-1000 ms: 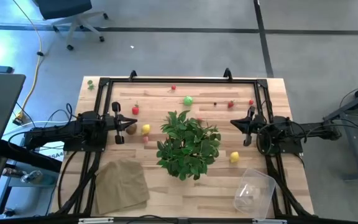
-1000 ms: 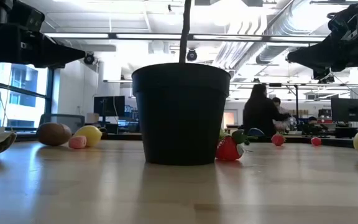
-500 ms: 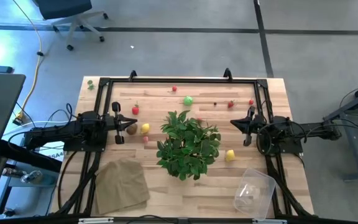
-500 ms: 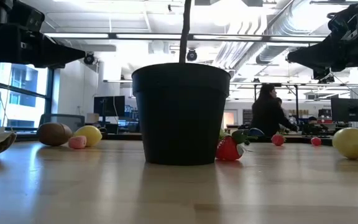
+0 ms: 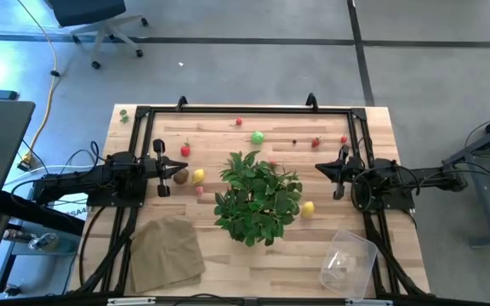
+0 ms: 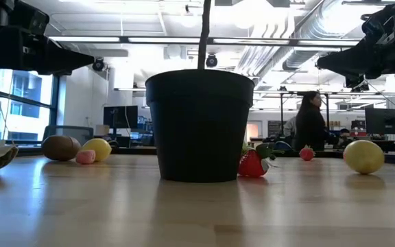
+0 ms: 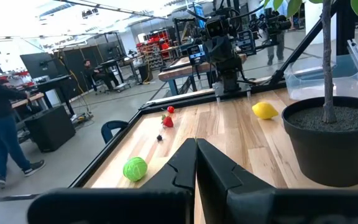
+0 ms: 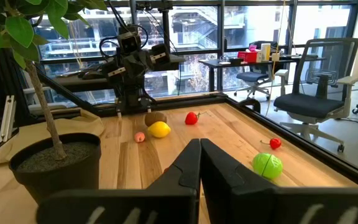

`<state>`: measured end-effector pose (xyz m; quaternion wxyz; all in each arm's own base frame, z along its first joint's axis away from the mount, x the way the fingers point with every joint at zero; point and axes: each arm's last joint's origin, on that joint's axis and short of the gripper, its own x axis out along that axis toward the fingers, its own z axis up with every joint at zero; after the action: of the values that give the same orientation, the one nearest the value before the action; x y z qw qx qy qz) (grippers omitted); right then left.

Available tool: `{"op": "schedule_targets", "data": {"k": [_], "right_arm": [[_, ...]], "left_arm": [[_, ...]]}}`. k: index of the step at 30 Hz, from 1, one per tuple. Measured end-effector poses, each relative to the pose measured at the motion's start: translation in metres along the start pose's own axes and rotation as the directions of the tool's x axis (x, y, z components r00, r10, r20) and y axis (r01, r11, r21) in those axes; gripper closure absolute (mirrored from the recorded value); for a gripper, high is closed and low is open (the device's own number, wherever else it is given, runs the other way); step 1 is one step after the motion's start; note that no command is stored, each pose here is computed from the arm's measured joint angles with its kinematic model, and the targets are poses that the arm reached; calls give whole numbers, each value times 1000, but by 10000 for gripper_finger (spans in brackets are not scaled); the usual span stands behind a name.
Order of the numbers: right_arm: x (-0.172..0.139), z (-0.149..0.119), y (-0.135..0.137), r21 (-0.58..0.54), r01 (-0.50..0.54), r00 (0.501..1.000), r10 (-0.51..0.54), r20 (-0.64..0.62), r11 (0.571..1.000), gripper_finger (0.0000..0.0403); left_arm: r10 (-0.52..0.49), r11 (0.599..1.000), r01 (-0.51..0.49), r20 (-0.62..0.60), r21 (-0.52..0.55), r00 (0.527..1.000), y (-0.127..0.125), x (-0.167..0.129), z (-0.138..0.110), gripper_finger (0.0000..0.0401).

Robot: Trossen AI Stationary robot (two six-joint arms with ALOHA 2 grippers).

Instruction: Pick and placing Produce into tupperware

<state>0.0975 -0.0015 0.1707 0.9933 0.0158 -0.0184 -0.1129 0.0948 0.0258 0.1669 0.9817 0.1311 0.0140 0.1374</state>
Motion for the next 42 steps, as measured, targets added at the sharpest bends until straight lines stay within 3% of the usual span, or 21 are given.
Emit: {"op": "schedule_targets", "data": {"k": [26, 42], "right_arm": [[0, 0, 0, 0, 0, 1000, 0, 0, 1000, 403], [0, 0, 0, 1, 0, 1000, 0, 2, 1000, 403]], "left_arm": [[23, 999, -23, -2, 24, 1000, 1, 0, 0, 398], [50, 999, -51, 98, 12, 994, 3, -1, 10, 398]]}}
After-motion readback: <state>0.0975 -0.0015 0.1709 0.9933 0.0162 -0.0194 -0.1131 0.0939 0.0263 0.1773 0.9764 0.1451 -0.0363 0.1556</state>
